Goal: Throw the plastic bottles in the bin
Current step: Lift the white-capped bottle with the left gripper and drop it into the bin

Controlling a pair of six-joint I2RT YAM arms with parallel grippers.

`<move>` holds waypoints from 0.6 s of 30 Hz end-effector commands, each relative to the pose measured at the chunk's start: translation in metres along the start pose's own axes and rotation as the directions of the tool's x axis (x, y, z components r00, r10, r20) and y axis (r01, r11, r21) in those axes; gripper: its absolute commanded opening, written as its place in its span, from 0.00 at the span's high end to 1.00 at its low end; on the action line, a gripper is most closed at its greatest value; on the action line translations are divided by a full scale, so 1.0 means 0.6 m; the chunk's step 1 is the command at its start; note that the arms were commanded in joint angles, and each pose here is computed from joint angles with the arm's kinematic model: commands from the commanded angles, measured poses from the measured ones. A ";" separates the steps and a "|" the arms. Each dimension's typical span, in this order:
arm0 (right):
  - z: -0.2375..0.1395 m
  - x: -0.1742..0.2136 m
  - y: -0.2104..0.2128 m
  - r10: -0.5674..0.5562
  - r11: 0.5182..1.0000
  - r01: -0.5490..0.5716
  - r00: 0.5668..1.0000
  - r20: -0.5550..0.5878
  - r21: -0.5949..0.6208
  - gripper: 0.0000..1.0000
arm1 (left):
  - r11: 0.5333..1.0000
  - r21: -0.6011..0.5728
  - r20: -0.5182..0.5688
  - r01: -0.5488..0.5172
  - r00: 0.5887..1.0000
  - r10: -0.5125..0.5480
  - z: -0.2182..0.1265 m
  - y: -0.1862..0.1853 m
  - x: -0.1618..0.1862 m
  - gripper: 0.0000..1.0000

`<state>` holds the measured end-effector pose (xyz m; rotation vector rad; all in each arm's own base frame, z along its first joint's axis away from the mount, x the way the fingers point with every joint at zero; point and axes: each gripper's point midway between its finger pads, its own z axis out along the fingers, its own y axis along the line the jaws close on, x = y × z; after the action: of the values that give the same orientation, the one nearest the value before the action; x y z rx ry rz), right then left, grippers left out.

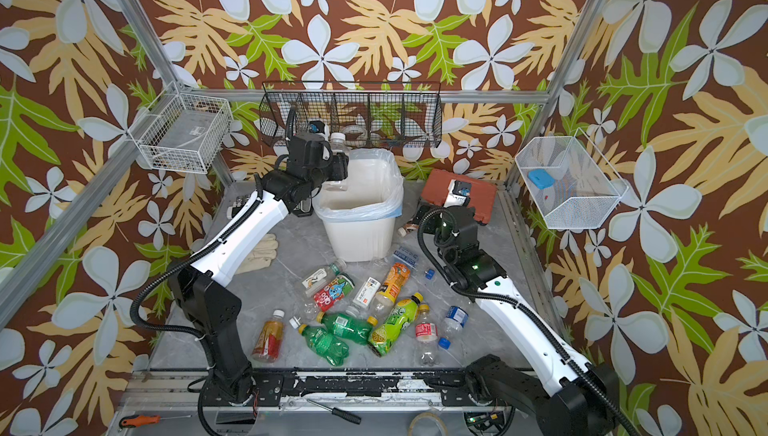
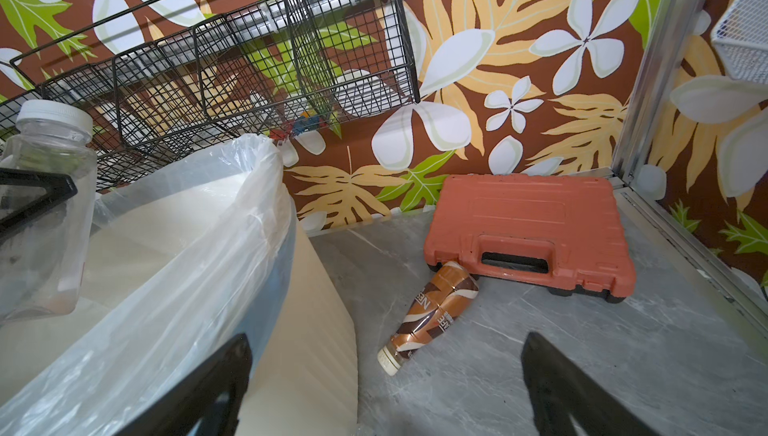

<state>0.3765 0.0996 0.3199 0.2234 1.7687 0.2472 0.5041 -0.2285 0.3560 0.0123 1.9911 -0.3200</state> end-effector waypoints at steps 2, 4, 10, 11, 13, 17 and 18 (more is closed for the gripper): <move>-0.001 -0.006 0.001 0.006 1.000 -0.006 1.000 0.012 0.001 0.00 | 1.000 -0.027 0.008 -0.006 1.000 0.006 -0.001 0.008 -0.001 0.48; -0.002 -0.007 0.001 0.007 1.000 -0.007 1.000 0.013 0.000 0.00 | 0.999 -0.036 0.002 -0.009 1.000 0.009 0.001 0.011 0.004 0.48; -0.003 -0.005 -0.001 0.008 1.000 -0.008 1.000 0.009 0.003 0.00 | 0.999 -0.050 0.005 -0.011 1.000 0.011 -0.003 0.016 0.004 0.27; -0.004 -0.006 -0.001 0.009 1.000 -0.009 1.000 0.011 0.003 0.00 | 0.999 -0.047 0.014 -0.008 1.000 0.009 -0.007 0.015 0.000 0.19; -0.003 -0.005 0.000 0.007 1.000 -0.007 1.000 0.009 0.003 0.00 | 1.000 -0.030 0.036 -0.003 0.999 0.004 -0.016 0.012 -0.010 0.08; -0.003 -0.004 0.000 0.012 1.000 -0.012 1.000 0.007 0.001 0.00 | 1.000 0.028 0.106 0.010 0.994 -0.013 -0.047 -0.001 -0.039 0.00; -0.002 -0.002 -0.001 0.012 1.000 -0.012 1.000 0.004 0.002 0.00 | 0.999 0.044 0.129 0.011 0.991 -0.017 -0.057 -0.004 -0.048 0.00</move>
<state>0.3756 0.0992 0.3191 0.2248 1.7732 0.2473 0.4894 -0.2152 0.3675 -0.0054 1.9520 -0.3030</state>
